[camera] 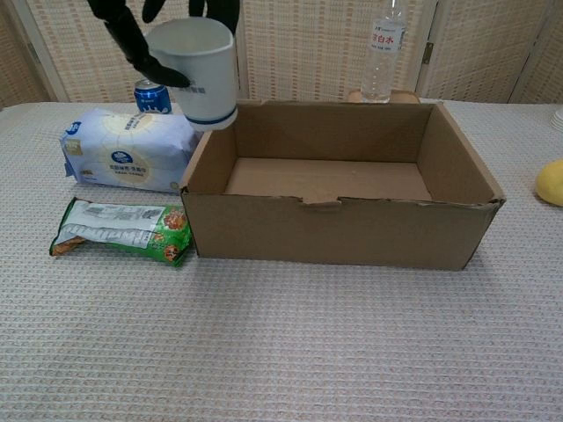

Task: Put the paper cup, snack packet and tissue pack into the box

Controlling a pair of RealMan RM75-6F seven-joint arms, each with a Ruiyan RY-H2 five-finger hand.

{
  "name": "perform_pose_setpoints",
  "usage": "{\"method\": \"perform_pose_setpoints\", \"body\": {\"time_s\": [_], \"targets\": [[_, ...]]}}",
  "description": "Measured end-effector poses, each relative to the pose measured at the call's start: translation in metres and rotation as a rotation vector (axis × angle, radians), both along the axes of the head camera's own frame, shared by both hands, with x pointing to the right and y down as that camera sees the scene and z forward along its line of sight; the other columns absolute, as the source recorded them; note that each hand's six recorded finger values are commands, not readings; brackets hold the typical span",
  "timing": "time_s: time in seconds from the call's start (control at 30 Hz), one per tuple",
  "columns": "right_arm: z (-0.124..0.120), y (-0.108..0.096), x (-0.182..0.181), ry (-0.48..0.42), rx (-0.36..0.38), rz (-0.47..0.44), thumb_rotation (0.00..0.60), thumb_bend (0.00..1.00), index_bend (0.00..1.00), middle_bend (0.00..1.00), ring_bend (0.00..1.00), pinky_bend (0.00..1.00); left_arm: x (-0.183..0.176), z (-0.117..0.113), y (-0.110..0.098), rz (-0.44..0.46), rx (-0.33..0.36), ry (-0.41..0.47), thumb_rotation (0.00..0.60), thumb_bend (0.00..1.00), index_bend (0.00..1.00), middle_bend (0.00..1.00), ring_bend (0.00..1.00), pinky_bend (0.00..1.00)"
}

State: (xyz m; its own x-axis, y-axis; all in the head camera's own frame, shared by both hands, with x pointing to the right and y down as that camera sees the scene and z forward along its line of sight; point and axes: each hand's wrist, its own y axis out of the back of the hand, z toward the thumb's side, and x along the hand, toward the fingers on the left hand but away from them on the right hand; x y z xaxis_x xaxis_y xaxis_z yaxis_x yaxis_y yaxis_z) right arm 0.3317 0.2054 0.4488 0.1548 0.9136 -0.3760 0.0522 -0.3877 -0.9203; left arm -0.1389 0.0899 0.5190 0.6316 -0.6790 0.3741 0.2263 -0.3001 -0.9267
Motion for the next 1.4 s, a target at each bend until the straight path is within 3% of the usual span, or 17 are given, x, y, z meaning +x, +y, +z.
{"method": "perform_pose_setpoints", "body": {"time_s": [0.3,0.37,0.4,0.47,0.57,0.67,0.87,0.97,1.07,1.2,1.4], "targets": [[-0.007,-0.002,0.005,-0.008,0.022,0.019,0.6,0.0,0.12,0.1,0.0,0.0,0.06,0.047,-0.012,0.003,0.007,0.019,0.6,0.27,0.39,0.39,0.32,0.52],[-0.007,-0.002,0.007,-0.006,0.021,0.023,0.6,0.0,0.12,0.1,0.0,0.0,0.065,0.056,-0.016,-0.013,0.01,0.015,0.6,0.25,0.27,0.27,0.21,0.44],[-0.007,-0.002,0.008,-0.004,0.021,0.025,0.6,0.0,0.12,0.1,0.0,0.0,0.068,0.063,-0.019,-0.024,0.006,0.012,0.6,0.22,0.14,0.14,0.1,0.34],[-0.007,-0.003,0.008,-0.003,0.021,0.027,0.6,0.0,0.12,0.1,0.0,0.0,0.069,0.071,-0.022,-0.036,-0.019,0.005,0.6,0.16,0.01,0.01,0.0,0.18],[-0.007,-0.003,0.009,-0.001,0.019,0.028,0.6,0.0,0.12,0.1,0.0,0.0,0.069,0.078,-0.021,-0.037,-0.072,0.012,0.6,0.13,0.0,0.0,0.0,0.14],[-0.005,-0.003,0.008,0.001,0.014,0.025,0.6,0.0,0.12,0.1,0.0,0.0,0.064,0.075,-0.023,-0.055,-0.078,0.036,0.6,0.12,0.0,0.0,0.0,0.14],[-0.003,-0.001,0.005,-0.002,0.005,0.015,0.6,0.0,0.12,0.1,0.0,0.0,0.032,0.059,-0.028,-0.137,-0.089,0.058,0.6,0.13,0.0,0.0,0.01,0.25],[-0.005,0.0,0.004,-0.007,0.004,0.014,0.6,0.0,0.12,0.1,0.0,0.0,-0.001,0.046,-0.025,-0.186,-0.093,0.039,0.6,0.14,0.0,0.1,0.1,0.35],[-0.006,0.001,0.003,-0.014,0.006,0.011,0.6,0.0,0.12,0.1,0.0,0.0,-0.052,0.034,-0.019,-0.253,-0.088,-0.015,0.6,0.14,0.03,0.17,0.16,0.38],[-0.007,0.003,0.0,-0.021,0.004,-0.003,0.6,0.0,0.12,0.1,0.0,0.0,-0.122,0.026,0.007,-0.331,-0.088,-0.086,0.6,0.14,0.09,0.19,0.17,0.39],[-0.006,0.004,-0.004,-0.027,-0.006,-0.017,0.6,0.0,0.12,0.1,0.0,0.0,-0.171,0.042,0.06,-0.355,-0.133,-0.112,0.6,0.15,0.12,0.19,0.17,0.36]]}}
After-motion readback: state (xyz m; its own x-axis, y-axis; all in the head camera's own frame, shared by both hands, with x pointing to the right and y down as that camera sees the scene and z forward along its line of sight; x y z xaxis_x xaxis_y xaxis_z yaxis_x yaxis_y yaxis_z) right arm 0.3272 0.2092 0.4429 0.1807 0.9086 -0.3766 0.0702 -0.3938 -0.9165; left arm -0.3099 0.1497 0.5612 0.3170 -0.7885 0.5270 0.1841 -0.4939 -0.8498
